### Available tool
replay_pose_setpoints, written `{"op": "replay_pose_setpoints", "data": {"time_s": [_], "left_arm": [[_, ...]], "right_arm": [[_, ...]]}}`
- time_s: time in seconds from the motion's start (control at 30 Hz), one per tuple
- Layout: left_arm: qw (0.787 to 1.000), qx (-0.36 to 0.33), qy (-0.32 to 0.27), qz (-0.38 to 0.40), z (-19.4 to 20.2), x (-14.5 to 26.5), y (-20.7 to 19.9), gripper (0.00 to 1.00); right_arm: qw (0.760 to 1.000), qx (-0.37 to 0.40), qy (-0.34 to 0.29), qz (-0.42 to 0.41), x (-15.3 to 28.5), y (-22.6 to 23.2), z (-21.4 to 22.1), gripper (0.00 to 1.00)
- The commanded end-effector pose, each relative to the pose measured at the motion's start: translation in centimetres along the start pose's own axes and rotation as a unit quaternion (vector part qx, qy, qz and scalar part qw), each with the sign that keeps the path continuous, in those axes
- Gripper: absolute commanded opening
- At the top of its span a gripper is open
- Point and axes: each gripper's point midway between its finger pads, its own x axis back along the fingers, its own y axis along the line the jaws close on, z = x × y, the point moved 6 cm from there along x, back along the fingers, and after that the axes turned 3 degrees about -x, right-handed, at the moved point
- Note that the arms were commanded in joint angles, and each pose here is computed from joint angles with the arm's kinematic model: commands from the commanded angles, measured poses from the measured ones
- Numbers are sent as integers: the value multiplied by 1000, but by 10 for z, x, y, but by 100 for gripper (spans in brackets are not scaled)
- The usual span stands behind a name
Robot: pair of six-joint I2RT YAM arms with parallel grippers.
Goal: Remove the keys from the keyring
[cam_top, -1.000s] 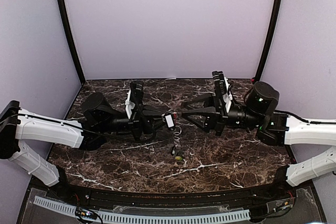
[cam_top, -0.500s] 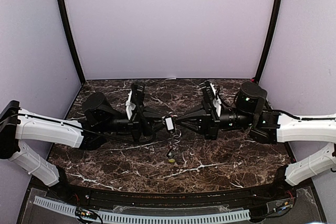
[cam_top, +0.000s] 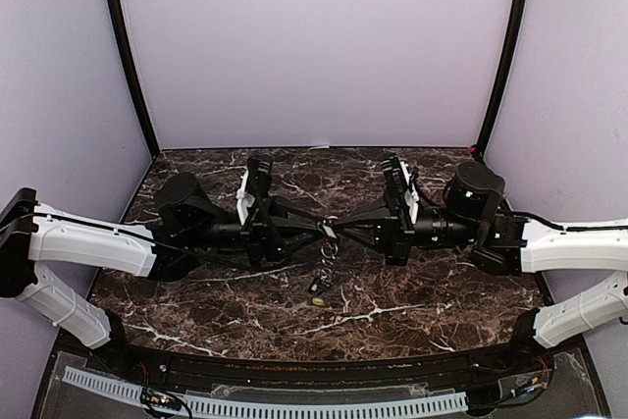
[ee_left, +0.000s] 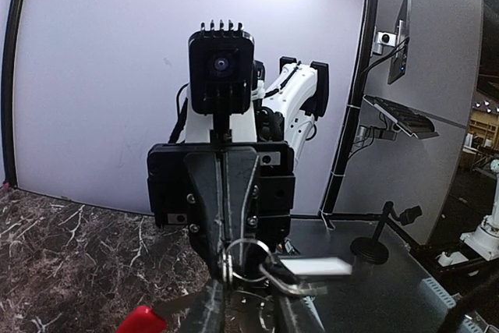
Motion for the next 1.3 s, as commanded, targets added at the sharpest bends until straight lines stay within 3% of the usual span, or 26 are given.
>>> {"op": "replay_pose_setpoints", "data": {"time_s": [0.0, 0.1, 0.23, 0.47, 0.77, 0.97, 1.17, 1.27], "left_arm": [[1000, -13, -19, 0, -13, 3, -5, 36], [1000, -5, -20, -11, -9, 9, -4, 51], [1000, 12, -19, -22, -1, 19, -4, 64], [997, 39, 6, -65, 9, 20, 7, 71], [994, 50, 24, -91, 9, 13, 22, 53], [997, 65, 27, -37, 8, 9, 17, 38], [996, 80, 47, -18, 17, 3, 19, 36], [995, 83, 49, -13, 17, 2, 19, 28]], "right_arm": [[998, 29, -42, 46, 10, -5, -13, 0], [997, 23, -40, 62, 12, -8, -8, 0], [996, 14, -32, 76, 14, -12, -1, 0], [996, 2, -13, 85, 12, -17, 13, 0], [998, 3, 0, 60, 6, -16, 19, 0], [999, 4, 5, 42, 4, -12, 19, 0], [999, 4, 5, 35, 3, -11, 18, 0], [999, 3, 6, 35, 4, -11, 19, 0]]}}
